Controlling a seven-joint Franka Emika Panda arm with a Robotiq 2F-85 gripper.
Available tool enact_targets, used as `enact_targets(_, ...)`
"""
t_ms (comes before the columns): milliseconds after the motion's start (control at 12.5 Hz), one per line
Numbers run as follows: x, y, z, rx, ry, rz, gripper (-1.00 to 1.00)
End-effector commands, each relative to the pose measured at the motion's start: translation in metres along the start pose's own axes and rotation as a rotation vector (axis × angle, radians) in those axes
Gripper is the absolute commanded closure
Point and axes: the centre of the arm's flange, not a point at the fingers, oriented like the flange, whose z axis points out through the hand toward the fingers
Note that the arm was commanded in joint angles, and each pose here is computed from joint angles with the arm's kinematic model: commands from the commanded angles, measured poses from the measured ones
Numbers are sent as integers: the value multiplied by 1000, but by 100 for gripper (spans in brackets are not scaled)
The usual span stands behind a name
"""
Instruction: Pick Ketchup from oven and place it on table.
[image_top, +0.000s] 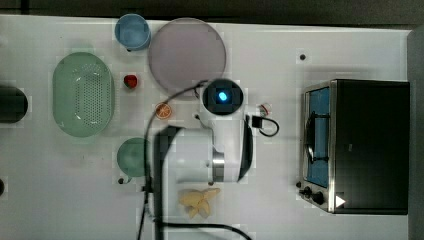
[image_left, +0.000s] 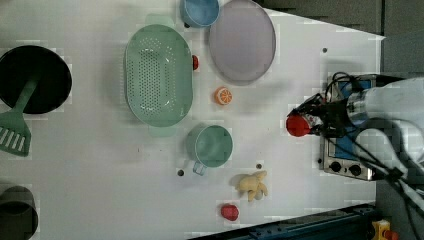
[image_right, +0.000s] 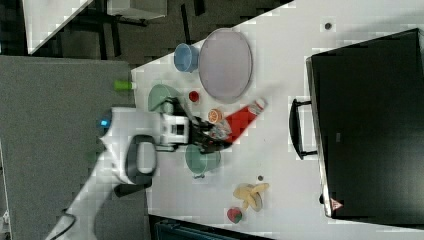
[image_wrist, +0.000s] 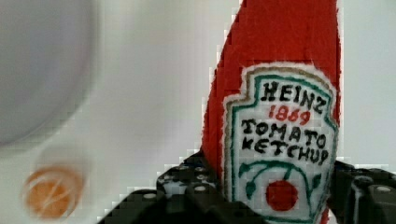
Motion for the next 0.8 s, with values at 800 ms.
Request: enact_targets(800, 8, -8, 63, 37, 29, 26, -100)
